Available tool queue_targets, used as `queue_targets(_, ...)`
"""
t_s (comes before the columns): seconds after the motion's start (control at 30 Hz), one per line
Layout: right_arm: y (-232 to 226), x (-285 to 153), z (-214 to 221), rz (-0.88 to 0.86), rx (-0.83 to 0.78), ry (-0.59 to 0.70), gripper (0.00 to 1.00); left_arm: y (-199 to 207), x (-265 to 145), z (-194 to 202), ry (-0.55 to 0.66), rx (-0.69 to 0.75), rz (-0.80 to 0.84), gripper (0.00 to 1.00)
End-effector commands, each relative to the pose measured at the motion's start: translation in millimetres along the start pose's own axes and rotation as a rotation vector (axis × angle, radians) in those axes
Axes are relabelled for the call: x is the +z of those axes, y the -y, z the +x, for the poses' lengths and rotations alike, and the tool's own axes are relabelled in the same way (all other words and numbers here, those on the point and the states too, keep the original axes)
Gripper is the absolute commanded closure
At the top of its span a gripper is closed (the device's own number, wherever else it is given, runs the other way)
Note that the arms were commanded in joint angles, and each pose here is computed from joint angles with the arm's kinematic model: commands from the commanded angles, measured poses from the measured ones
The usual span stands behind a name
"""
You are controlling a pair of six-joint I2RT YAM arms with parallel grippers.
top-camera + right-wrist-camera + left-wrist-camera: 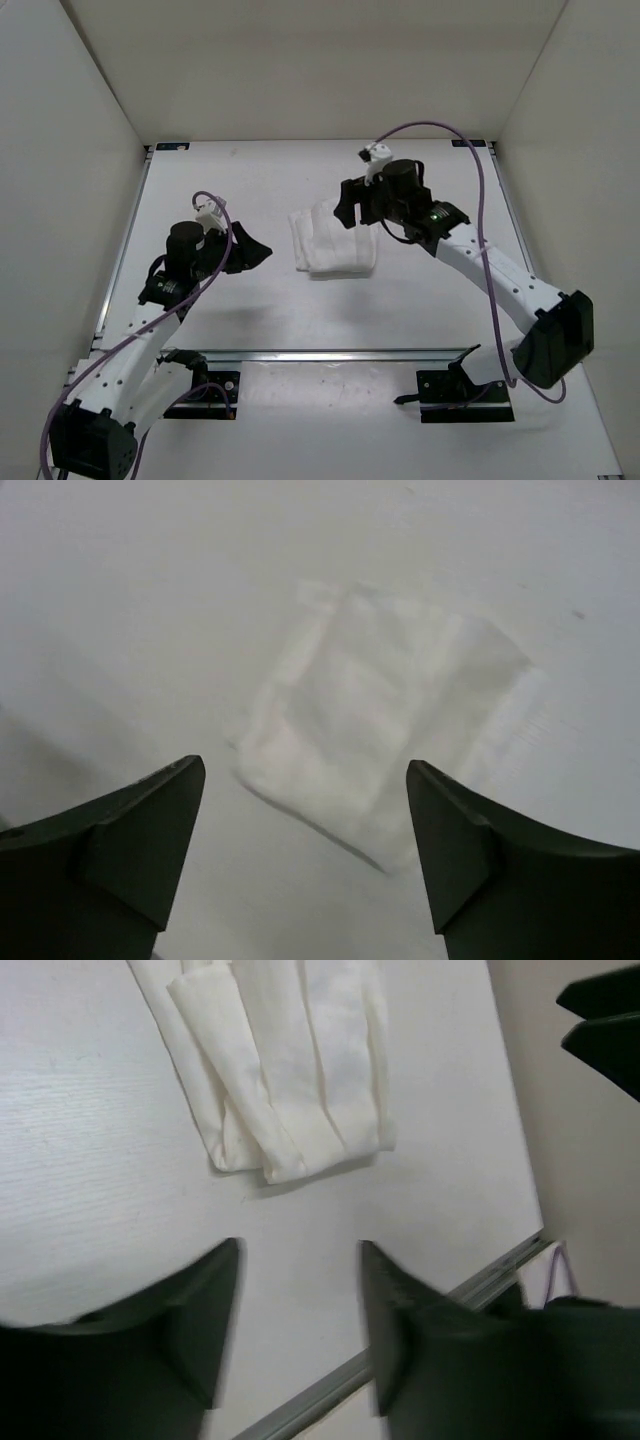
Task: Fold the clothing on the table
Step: Fold the skirt
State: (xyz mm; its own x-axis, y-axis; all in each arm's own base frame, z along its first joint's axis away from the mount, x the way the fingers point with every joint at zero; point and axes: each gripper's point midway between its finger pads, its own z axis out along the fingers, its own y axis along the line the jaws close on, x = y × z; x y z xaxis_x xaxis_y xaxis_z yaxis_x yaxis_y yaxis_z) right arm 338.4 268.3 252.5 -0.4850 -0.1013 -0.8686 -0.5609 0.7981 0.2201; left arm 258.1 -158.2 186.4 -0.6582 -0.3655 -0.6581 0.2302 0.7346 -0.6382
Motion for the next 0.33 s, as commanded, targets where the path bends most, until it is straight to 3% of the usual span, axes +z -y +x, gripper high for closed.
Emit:
queue_targets(0.0,50.1,-11.4,62.2,0.177,-0.036,-0.135,0.17,0.2,-17.6,14.3,-0.091,0.099,-0.059,0.3)
queue_targets(0.07,48.6,-22.4,62.4,0.166,-0.036,-0.086,0.01,-3.3,-16.8,21.4,-0.127,0.117,-0.074,0.27)
queue_targets(0.13,42.1,-25.2,66.3,0.128,-0.042,-0.092,0.0,-6.0,-15.5,34.5,-0.166,0.129,-0.062,0.24)
queue_targets(0.3,31.0,-36.5,58.9,0.078,-0.051,-0.052,0.01,-5.5,-17.9,33.0,-0.128,0.169,-0.058,0.22)
